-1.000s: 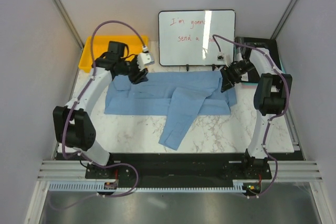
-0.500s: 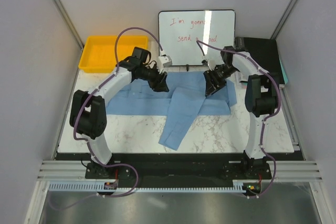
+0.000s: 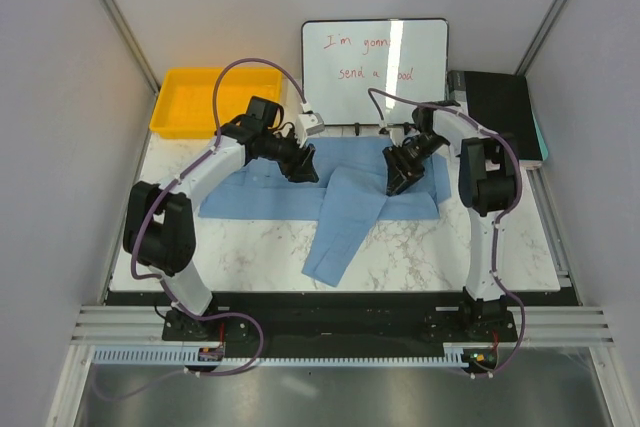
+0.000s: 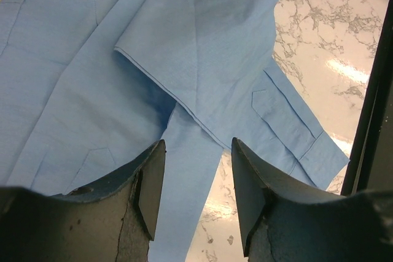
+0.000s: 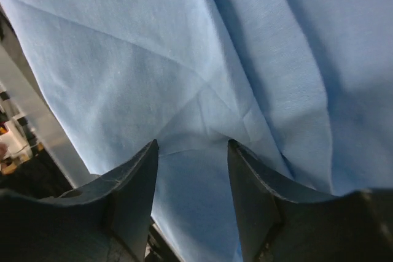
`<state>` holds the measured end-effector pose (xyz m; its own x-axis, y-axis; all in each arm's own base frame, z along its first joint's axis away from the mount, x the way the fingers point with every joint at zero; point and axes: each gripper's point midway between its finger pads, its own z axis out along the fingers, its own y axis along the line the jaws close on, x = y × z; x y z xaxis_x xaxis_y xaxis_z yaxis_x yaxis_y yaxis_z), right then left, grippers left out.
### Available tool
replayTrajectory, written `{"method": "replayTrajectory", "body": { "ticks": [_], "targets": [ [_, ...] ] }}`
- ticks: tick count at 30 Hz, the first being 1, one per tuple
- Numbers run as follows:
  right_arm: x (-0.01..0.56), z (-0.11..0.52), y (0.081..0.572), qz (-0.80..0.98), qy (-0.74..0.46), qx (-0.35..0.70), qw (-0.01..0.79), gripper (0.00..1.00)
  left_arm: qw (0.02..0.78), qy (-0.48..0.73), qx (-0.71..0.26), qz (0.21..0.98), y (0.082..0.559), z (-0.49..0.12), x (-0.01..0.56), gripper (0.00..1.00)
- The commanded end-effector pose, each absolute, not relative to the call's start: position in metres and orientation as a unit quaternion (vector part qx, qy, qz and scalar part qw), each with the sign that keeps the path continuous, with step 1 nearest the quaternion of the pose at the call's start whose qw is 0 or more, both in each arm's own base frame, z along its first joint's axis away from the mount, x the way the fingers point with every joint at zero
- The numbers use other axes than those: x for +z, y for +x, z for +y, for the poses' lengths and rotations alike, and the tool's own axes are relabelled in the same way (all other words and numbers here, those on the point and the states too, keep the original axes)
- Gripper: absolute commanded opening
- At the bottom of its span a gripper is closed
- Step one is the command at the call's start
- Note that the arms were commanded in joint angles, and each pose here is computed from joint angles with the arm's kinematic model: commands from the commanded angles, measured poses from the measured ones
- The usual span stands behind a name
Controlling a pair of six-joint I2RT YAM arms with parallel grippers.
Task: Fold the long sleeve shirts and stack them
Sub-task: Fold the shirt
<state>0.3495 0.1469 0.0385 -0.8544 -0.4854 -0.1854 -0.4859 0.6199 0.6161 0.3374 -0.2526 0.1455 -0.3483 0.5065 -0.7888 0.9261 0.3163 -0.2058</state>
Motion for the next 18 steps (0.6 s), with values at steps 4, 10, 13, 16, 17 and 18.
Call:
{"method": "replayTrajectory", "body": {
  "ticks": [4, 10, 13, 16, 17, 18],
  "targets": [
    [0.066, 0.160, 0.336, 0.871, -0.275, 0.407, -0.006, 0.29, 0.333, 0.478, -0.332, 0.741, 0.342, -0.254, 0.158, 0.55],
    [0.089, 0.159, 0.347, 0.869, -0.293, 0.397, 0.035, 0.08, 0.332, 0.480, -0.331, 0.742, 0.340, -0.252, 0.156, 0.55],
    [0.102, 0.159, 0.357, 0.868, -0.306, 0.387, 0.066, 0.00, 0.330, 0.480, -0.327, 0.744, 0.339, -0.251, 0.153, 0.54],
    [0.110, 0.159, 0.369, 0.868, -0.320, 0.368, 0.097, 0.00, 0.329, 0.482, -0.325, 0.744, 0.338, -0.249, 0.151, 0.54],
    [0.111, 0.159, 0.372, 0.867, -0.324, 0.365, 0.101, 0.00, 0.330, 0.482, -0.324, 0.744, 0.338, -0.249, 0.151, 0.55],
    [0.112, 0.159, 0.373, 0.867, -0.326, 0.363, 0.103, 0.00, 0.329, 0.481, -0.323, 0.745, 0.338, -0.249, 0.151, 0.55]
  ]
}}
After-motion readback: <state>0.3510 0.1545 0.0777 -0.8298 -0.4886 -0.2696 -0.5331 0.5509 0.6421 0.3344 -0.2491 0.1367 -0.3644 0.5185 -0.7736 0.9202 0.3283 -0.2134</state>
